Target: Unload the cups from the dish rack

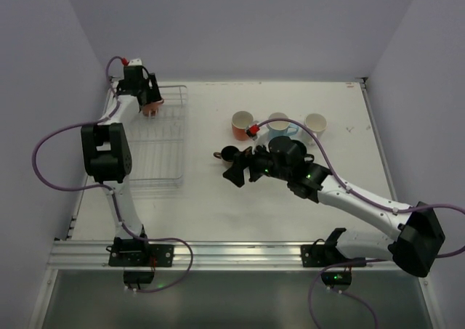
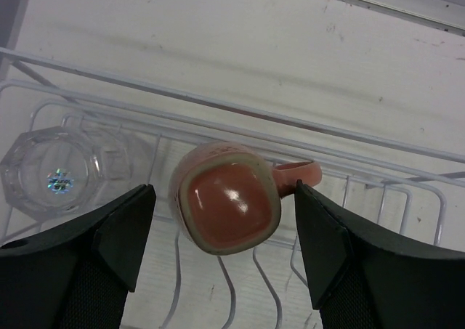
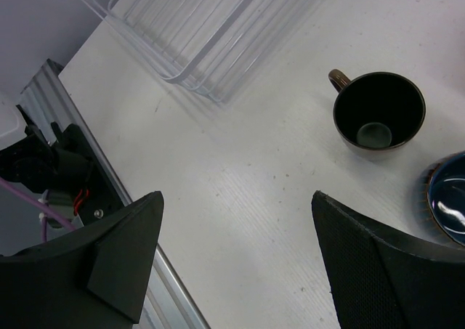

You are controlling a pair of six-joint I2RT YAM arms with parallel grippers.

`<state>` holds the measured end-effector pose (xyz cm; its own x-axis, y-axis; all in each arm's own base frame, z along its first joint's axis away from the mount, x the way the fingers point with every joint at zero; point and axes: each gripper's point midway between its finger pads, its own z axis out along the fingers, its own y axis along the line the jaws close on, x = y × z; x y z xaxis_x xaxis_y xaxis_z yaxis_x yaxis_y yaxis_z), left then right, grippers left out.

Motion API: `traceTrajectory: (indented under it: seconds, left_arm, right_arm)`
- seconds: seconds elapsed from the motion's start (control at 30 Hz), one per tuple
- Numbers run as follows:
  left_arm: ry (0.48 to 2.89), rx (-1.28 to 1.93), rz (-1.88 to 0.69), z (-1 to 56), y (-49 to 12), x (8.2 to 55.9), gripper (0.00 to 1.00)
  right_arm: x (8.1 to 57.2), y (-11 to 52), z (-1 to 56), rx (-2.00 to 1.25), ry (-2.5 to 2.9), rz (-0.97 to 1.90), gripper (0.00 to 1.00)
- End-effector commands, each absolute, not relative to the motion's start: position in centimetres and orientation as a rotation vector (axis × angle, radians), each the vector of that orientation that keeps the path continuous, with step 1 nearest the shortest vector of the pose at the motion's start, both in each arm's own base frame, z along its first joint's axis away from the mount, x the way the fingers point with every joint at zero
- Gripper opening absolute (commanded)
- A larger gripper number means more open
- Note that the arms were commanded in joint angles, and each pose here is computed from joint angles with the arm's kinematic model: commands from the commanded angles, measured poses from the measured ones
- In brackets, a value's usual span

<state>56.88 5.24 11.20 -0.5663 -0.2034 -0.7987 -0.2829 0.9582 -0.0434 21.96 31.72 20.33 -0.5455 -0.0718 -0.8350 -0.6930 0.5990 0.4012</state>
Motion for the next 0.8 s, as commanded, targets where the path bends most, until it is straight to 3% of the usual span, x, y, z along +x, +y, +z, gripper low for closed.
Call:
traceTrajectory:
  seconds: [0.0,0.07,0.2,0.47,0.77]
  left_arm:
    - [2.130,-0.283,0.089,12.7,5.1,58.8,0.82]
    - [2.133,-0.279,0.085,12.4,4.9,58.9,0.76]
    - [2.123,-0.296,0.085,12.8,5.1,58.8,0.50]
    - [2.042,-0.349,0.027,16.9,4.5,56.3,0.22]
    - [1.925,-0.377,-0.068,22.3,3.3,53.2,0.10]
  right_arm:
    - [22.4,32.4,21.3,-0.599,1.952,0.976,0.85]
    - [22.4,32.5,21.2,-0.605,1.956,0.977,0.85]
    - [22.4,32.5,21.3,-0.607,1.953,0.981,0.85]
    - [22.0,32.9,22.0,-0.612,1.941,1.021,0.84]
    - [22.0,33.3,22.9,-0.593,1.922,1.059,0.84]
